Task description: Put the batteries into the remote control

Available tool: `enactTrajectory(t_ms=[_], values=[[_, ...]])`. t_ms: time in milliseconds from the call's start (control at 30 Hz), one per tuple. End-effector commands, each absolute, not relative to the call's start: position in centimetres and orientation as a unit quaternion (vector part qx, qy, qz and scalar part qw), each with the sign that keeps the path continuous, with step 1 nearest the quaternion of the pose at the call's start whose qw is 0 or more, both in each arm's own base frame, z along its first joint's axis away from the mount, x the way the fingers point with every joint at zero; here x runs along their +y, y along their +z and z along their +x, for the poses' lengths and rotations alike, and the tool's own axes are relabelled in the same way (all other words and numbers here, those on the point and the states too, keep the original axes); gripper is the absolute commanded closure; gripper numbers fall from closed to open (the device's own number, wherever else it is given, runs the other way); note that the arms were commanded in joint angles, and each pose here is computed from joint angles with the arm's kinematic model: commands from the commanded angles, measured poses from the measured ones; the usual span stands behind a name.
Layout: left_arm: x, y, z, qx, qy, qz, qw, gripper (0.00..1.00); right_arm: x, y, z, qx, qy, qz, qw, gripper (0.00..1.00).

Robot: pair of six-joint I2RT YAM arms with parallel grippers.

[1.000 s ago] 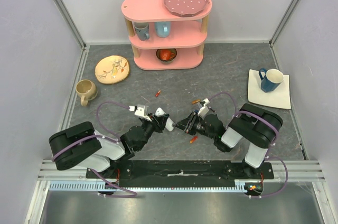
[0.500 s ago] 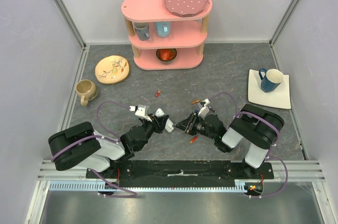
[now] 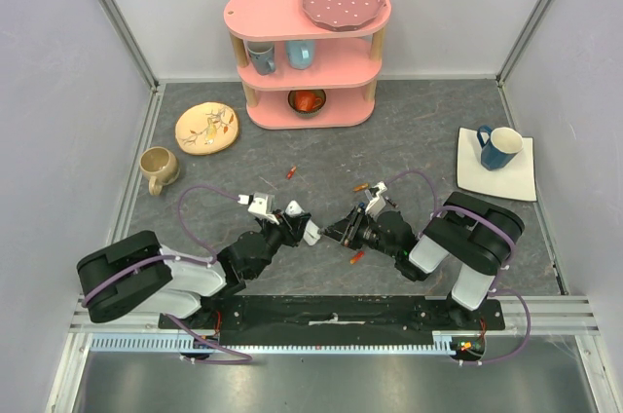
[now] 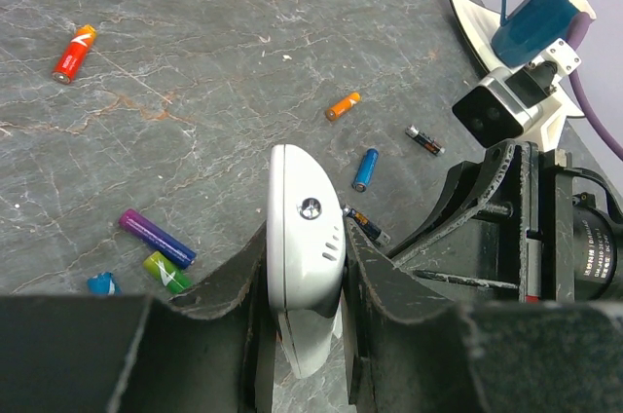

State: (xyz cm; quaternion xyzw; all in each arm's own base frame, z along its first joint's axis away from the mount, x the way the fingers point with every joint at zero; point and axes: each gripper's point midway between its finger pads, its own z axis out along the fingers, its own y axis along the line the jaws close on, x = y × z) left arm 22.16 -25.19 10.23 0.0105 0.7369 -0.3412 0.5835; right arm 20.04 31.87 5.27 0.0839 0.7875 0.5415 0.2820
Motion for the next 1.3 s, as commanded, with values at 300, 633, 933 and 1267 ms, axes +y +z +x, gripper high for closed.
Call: enactTrajectory(t_ms=[300, 633, 933, 1267], values=[[-26.1, 12.0, 21.6, 0.727, -0.380, -0.008, 0.571, 0.98, 32.1, 7.2, 20.9, 0.763, 0.560, 0.077, 0.312, 0.69], [-26.7, 12.9, 21.9, 0.729, -0.389, -0.025, 0.563, 0.98, 32.2, 7.9, 20.9, 0.761, 0.563, 0.076, 0.311, 0.56], [-26.1, 12.4, 21.9, 0.734, -0.383, -0.038, 0.559, 0.98, 31.4, 8.1, 20.9, 0.767, 0.551, 0.079, 0.319, 0.42], [-25.8, 12.5, 21.5, 0.751, -0.384, -0.048, 0.535, 0.98, 29.0, 9.6, 20.7, 0.835, 0.389, -0.108, 0.374, 0.35]])
